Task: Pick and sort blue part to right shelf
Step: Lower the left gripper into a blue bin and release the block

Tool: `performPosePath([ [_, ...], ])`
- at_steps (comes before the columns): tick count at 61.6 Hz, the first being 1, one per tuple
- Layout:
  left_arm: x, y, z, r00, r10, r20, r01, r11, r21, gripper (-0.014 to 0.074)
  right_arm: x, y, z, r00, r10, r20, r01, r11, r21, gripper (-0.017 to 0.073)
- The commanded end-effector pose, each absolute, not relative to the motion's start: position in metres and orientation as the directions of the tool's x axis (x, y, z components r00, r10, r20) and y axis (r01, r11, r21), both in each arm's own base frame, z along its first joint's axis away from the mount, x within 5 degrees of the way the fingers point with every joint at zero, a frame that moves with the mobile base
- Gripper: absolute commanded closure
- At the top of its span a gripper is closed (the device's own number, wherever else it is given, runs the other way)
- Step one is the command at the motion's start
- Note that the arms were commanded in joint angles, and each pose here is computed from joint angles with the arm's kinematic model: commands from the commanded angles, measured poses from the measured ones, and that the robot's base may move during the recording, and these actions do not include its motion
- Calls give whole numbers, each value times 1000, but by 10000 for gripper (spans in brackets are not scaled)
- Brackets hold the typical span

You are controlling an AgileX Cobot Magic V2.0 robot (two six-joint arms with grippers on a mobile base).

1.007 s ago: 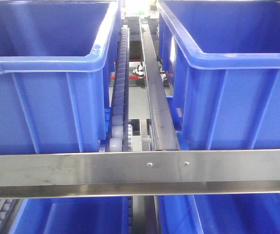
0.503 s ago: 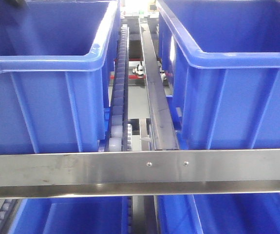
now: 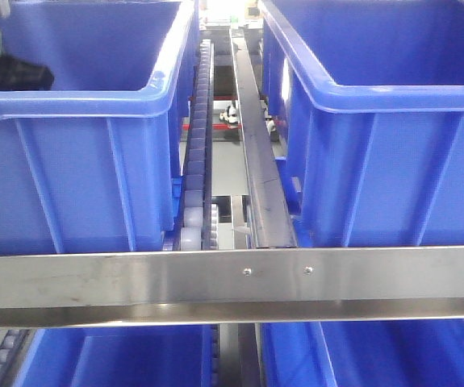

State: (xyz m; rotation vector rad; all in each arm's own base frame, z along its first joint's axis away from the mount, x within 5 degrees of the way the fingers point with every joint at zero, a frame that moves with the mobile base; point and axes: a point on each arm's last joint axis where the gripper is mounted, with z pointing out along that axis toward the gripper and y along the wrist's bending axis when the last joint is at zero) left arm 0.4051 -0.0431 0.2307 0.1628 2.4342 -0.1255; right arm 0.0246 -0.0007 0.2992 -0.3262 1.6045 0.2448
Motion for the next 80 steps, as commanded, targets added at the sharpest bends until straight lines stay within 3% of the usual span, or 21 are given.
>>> performPosePath([
  [1,410,-43,260,-670,69,-739,144,989,-38,237,24,0,316,62,-48,-997,-360,931,-67,269],
  [10,409,-43,254,-700,74,-711,148,988,-43,214,24,0,316,62,-48,-997,-360,931,-67,269],
  [24,407,-43,255,-711,79,-699,153,987,-43,32,24,0,316,62,-48,-997,-360,931,-67,269],
  [35,399,-45,287,-722,92,-685,174,983,-52,13,24,0,316,62,-48,-997,-360,931,-67,269],
  [46,368,-42,339,-647,90,-757,186,982,-42,68,24,0,316,62,-48,-997,-360,931,-67,269],
  [56,315,-38,377,-563,81,-822,189,981,-33,186,24,0,316,62,-48,-997,-360,931,-67,269],
  [69,243,-30,388,-469,69,-881,183,983,-21,338,25,0,316,62,-56,-996,-357,931,-75,272],
  [80,190,-25,387,-374,54,-926,176,984,-13,382,39,8,326,9,-86,-996,-362,929,-83,272],
])
